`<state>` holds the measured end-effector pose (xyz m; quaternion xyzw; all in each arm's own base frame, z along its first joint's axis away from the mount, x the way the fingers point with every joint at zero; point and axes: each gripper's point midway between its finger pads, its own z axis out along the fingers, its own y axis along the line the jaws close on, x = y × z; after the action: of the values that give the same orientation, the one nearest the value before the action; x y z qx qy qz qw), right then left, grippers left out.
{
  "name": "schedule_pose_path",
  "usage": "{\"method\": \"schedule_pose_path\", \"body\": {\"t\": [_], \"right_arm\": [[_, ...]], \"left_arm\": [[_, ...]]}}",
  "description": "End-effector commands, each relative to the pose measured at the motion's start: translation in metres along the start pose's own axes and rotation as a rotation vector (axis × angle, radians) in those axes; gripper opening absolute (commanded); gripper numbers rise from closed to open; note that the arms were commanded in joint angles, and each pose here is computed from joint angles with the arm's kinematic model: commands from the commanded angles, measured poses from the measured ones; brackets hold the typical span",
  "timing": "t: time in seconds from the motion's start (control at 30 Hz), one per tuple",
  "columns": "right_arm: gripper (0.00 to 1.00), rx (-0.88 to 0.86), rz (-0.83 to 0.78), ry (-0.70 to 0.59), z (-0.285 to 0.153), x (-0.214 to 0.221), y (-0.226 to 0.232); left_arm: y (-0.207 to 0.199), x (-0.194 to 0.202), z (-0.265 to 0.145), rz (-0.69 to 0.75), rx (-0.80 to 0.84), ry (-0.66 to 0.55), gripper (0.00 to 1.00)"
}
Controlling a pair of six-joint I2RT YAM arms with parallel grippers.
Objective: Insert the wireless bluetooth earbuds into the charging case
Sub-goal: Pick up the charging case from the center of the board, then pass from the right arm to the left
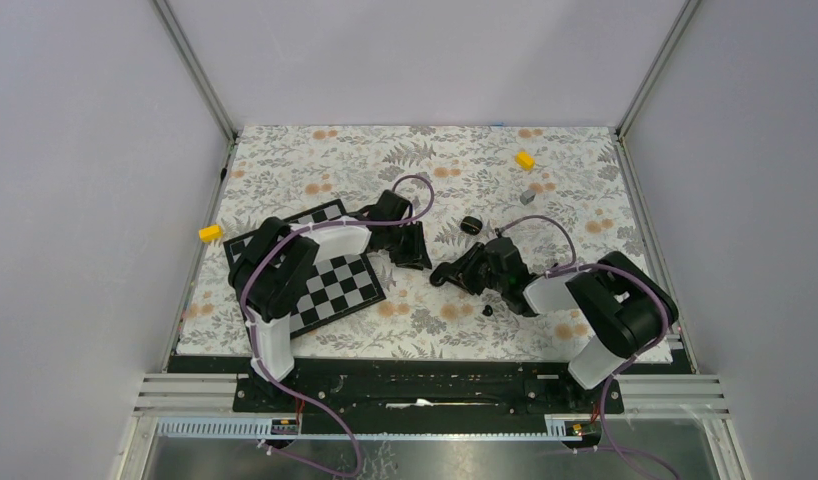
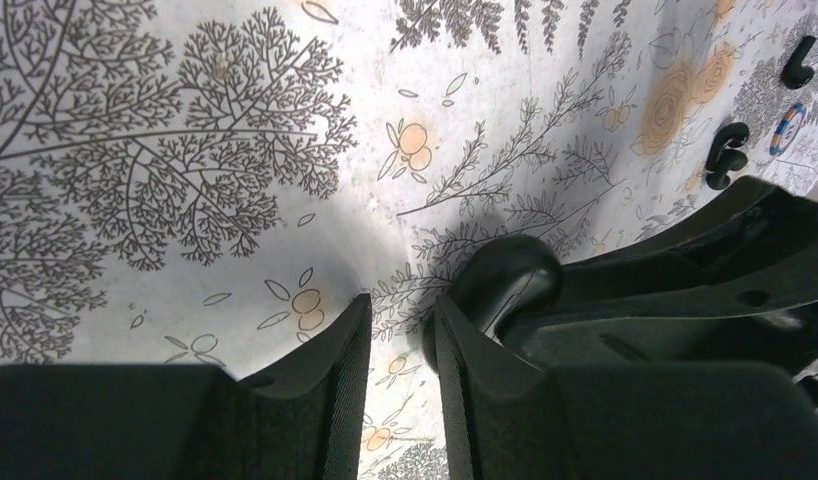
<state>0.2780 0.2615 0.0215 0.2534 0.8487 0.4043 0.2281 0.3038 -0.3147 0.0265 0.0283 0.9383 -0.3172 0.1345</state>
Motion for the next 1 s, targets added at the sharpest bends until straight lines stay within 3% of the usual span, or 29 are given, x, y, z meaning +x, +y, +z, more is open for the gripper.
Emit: {"method": "schedule_pose_path", "body": {"t": [0.0, 0.5, 0.7, 0.8, 0.97], "right_arm": [[0.19, 0.005, -0.124, 0.023, -0.008, -0.005, 0.005], [0.15, -0.040, -0.312, 0.102, -0.024, -0.004, 0.025], [0.12, -0.099, -0.356, 0.090, -0.033, -0.014, 0.036], [0.12, -0.163, -0.372, 0.101, -0.036, -0.020, 0.048], [0.10, -0.259, -0.379, 0.101, -0.043, -0.028, 0.066]], "left_arm": [[-0.013, -0.019, -0.022, 0.051, -0.002, -0.060, 0.33], [-0.022, -0.023, -0.051, 0.074, 0.053, -0.084, 0.41], [-0.026, -0.019, -0.075, 0.023, 0.187, -0.038, 0.65], [-0.036, -0.016, -0.086, 0.075, 0.270, -0.044, 0.75], [-0.056, -0.006, -0.101, 0.079, 0.404, -0.061, 0.83]]}}
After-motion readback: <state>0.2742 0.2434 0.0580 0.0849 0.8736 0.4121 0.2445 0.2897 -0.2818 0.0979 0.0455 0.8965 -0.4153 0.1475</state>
